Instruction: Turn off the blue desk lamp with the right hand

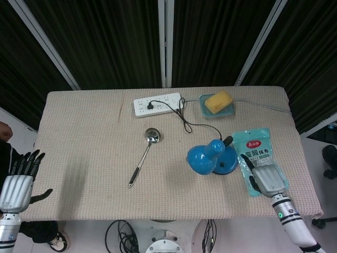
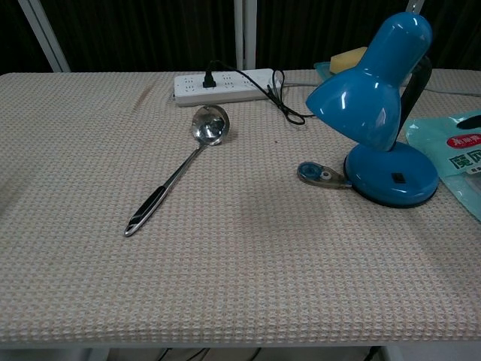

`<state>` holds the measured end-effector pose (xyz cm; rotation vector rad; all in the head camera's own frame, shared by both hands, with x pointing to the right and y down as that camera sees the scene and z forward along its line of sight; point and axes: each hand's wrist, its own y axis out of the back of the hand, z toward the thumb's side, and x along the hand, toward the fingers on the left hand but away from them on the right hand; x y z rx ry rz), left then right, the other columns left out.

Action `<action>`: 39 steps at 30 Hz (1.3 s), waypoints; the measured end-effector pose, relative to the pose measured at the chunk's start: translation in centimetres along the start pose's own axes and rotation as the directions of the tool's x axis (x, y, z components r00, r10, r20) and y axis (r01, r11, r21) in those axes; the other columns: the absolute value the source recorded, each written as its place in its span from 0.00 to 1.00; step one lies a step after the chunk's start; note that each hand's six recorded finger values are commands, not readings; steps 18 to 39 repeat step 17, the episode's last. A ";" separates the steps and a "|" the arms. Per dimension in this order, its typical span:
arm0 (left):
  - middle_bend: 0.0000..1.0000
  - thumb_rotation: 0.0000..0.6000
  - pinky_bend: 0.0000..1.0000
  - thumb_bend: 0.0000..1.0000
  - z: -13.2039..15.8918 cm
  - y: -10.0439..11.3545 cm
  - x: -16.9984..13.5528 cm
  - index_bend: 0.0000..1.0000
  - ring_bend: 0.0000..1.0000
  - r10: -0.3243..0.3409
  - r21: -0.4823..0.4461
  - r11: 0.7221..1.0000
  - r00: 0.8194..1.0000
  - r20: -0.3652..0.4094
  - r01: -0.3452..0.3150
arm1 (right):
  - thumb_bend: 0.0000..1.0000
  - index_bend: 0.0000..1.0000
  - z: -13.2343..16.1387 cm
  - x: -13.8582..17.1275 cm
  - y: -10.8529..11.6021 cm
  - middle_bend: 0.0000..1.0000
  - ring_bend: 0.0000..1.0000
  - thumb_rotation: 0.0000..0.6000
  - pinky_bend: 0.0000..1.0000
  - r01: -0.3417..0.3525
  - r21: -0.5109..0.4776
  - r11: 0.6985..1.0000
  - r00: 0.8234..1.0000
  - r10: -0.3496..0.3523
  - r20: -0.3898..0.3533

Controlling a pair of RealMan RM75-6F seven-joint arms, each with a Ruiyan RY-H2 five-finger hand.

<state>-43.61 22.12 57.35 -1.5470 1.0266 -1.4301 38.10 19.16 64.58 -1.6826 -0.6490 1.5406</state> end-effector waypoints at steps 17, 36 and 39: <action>0.00 1.00 0.00 0.03 0.2 0.5 -0.2 0.00 0.00 0.032 0.029 0.999 0.999 -0.010 -0.032 | 0.03 0.00 -11.0 7.8 3.1 0.00 0.00 1.00 0.00 0.305 -0.098 0.947 0.937 -0.280 0.210; 0.00 1.00 0.00 0.03 0.2 0.5 -0.2 0.00 0.00 0.032 0.029 0.999 0.999 -0.010 -0.032 | 0.03 0.00 -11.0 7.8 3.1 0.00 0.00 1.00 0.00 0.305 -0.098 0.947 0.937 -0.280 0.210; 0.00 1.00 0.00 0.03 0.2 0.5 -0.2 0.00 0.00 0.032 0.029 0.999 0.999 -0.010 -0.032 | 0.03 0.00 -11.0 7.8 3.1 0.00 0.00 1.00 0.00 0.305 -0.098 0.947 0.937 -0.280 0.210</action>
